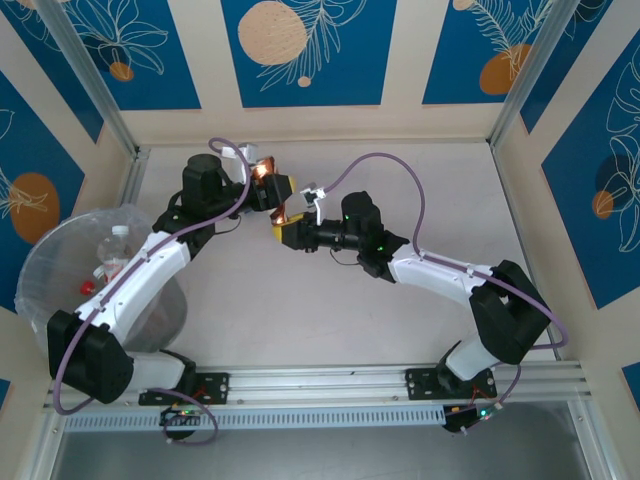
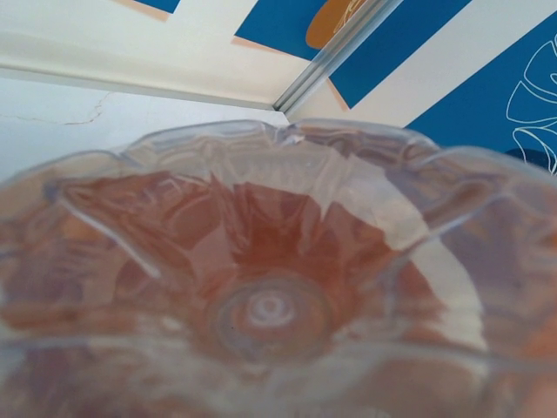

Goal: Put the plastic bottles in the bin

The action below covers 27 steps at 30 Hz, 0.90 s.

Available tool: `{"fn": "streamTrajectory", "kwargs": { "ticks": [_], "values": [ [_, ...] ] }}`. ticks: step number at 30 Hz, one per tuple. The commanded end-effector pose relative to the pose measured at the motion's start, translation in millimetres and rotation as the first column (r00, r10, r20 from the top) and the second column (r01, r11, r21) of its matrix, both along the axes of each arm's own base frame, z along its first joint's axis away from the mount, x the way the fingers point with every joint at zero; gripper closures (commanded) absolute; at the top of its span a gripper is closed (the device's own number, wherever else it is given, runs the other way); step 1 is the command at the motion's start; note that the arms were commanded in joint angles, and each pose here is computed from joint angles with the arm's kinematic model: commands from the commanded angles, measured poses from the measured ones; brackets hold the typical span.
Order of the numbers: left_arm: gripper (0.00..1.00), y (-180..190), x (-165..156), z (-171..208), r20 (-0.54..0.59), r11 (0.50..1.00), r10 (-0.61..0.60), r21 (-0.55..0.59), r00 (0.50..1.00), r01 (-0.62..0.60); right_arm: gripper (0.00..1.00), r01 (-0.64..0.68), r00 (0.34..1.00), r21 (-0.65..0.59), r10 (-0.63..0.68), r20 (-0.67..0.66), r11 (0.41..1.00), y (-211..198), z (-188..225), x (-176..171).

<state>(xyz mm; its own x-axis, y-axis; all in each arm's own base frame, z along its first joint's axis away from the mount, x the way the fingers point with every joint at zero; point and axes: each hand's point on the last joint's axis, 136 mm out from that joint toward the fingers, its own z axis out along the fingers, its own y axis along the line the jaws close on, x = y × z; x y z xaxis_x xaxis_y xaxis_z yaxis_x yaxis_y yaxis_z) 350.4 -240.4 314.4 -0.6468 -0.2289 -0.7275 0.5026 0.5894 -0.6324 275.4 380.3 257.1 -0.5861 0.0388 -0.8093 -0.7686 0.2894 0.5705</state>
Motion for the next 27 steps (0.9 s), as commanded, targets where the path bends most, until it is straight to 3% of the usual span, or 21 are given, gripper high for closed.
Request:
{"fn": "streamTrajectory", "kwargs": {
  "ticks": [1,16,27],
  "values": [
    [0.29,0.7,-5.5,16.9,0.050,1.000,-0.007,-0.001,0.999,0.007,0.86,-0.006,1.000,0.009,0.006,0.014,1.000,4.6,9.3,1.2],
    [0.35,5.7,-5.9,17.1,0.062,1.000,0.017,0.018,0.998,-0.018,0.51,0.024,1.000,-0.025,-0.024,0.005,0.999,-1.0,6.7,6.6],
    [0.39,8.5,0.9,14.6,0.047,0.999,0.042,0.033,0.998,-0.043,0.33,0.054,0.998,-0.053,-0.055,-0.016,0.997,-10.6,-0.1,15.6]
  ]
}}
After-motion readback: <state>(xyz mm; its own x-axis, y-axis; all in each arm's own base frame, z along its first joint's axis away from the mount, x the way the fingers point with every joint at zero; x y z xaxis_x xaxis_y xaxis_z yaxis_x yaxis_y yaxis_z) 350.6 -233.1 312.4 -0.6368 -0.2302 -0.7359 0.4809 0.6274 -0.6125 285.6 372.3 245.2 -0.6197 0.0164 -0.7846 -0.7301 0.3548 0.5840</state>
